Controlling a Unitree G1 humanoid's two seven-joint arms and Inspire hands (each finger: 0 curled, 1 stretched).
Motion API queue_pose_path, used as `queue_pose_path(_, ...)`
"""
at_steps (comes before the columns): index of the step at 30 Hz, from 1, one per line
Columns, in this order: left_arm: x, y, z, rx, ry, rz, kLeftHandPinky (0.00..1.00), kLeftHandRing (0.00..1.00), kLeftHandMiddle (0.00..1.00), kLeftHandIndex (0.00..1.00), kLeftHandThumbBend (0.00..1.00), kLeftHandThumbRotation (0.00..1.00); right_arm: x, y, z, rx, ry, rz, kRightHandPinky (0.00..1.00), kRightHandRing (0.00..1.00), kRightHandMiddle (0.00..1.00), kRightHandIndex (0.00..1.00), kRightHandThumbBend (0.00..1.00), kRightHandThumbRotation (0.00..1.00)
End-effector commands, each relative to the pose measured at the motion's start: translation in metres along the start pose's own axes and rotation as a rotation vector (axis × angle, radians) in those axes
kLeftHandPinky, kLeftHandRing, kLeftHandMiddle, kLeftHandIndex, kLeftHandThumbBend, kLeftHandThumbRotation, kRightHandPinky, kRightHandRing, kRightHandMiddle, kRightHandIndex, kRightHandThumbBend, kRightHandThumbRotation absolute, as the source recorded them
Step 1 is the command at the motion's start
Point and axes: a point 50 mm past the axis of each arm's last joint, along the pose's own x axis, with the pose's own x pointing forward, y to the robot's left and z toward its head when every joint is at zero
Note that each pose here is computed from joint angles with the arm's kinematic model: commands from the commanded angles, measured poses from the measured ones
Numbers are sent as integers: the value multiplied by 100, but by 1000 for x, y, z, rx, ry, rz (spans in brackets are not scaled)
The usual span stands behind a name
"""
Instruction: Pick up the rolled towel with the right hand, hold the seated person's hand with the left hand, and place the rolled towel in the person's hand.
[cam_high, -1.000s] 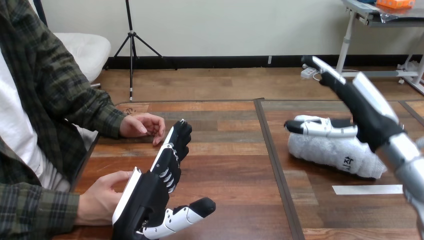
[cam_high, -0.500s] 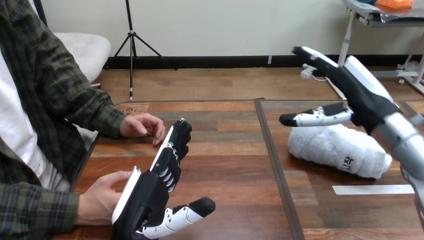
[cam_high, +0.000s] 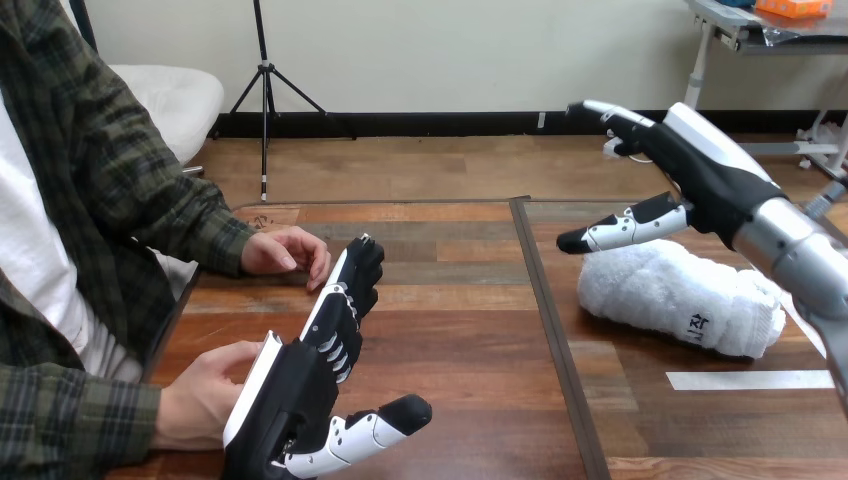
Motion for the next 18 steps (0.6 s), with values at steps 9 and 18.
queue_pose_path(9,9,0,16,12,-89,-15,100,100,100,100,100,49,22,-33,3,-128,108,98,90,96,95,94,100,25)
queue_pose_path(18,6,2,17,5,-87,-7,100,100,100,100,100,49,28,-35,-1,-176,191,166,87,95,96,94,99,26)
